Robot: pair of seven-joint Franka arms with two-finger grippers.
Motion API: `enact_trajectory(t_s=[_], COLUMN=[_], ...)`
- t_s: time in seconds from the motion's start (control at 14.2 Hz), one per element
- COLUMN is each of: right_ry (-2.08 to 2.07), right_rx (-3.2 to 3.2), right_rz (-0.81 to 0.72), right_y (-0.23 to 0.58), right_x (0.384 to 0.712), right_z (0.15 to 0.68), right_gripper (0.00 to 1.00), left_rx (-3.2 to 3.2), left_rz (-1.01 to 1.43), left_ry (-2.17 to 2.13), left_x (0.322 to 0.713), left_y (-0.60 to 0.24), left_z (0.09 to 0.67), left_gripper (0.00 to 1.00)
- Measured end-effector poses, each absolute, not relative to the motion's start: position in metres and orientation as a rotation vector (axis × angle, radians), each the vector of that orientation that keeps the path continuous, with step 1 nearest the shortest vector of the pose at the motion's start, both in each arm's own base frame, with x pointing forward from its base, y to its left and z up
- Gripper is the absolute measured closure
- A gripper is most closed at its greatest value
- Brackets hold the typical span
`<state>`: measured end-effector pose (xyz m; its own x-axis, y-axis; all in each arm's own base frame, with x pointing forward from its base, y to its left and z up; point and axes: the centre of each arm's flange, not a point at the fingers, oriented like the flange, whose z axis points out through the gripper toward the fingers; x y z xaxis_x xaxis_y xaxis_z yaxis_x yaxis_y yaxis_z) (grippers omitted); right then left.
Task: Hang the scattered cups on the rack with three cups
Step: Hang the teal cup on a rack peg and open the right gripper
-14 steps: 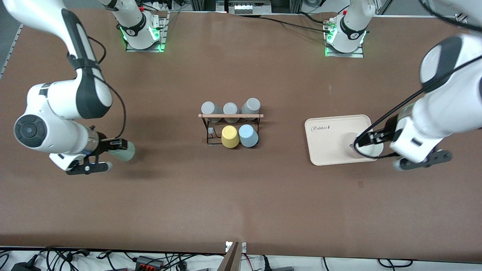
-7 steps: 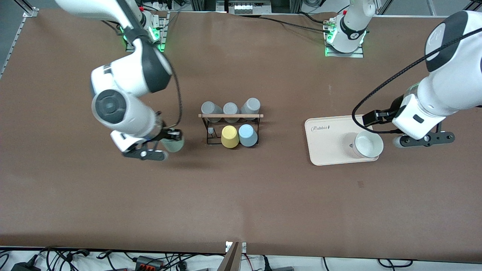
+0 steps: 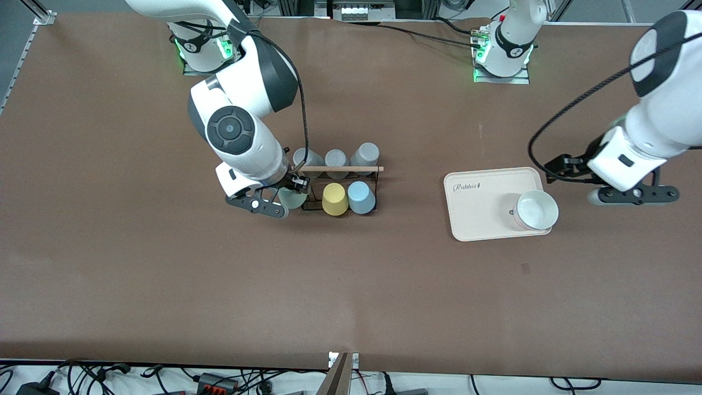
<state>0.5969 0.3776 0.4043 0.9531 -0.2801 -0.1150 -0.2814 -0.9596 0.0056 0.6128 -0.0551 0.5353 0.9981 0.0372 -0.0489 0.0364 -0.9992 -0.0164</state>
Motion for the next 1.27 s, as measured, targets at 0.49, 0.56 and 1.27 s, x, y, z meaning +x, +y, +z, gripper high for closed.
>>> enact_trajectory(t_s=[0.49,0.56,1.27], right_ry=[0.46,0.458,0.457], right_rx=[-3.086,-3.086,-3.089], right_rz=[0.228,0.227,0.221], right_y=[0.4,0.403,0.41], right_x=[0.59,0.59,0.596], right_z=[0.371,0.366,0.323], right_gripper=[0.36,0.36,0.26], left_rx=[-3.119,-3.119,-3.124], left_rz=[0.043,0.041,0.045], left_ry=[-0.148,-0.149,-0.148], left_x=[0.601,0.6,0.6], left_y=[-0.062,-0.063,-0.065], left_z=[0.552,0.552,0.551], left_gripper=[0.0,0.0,0.0])
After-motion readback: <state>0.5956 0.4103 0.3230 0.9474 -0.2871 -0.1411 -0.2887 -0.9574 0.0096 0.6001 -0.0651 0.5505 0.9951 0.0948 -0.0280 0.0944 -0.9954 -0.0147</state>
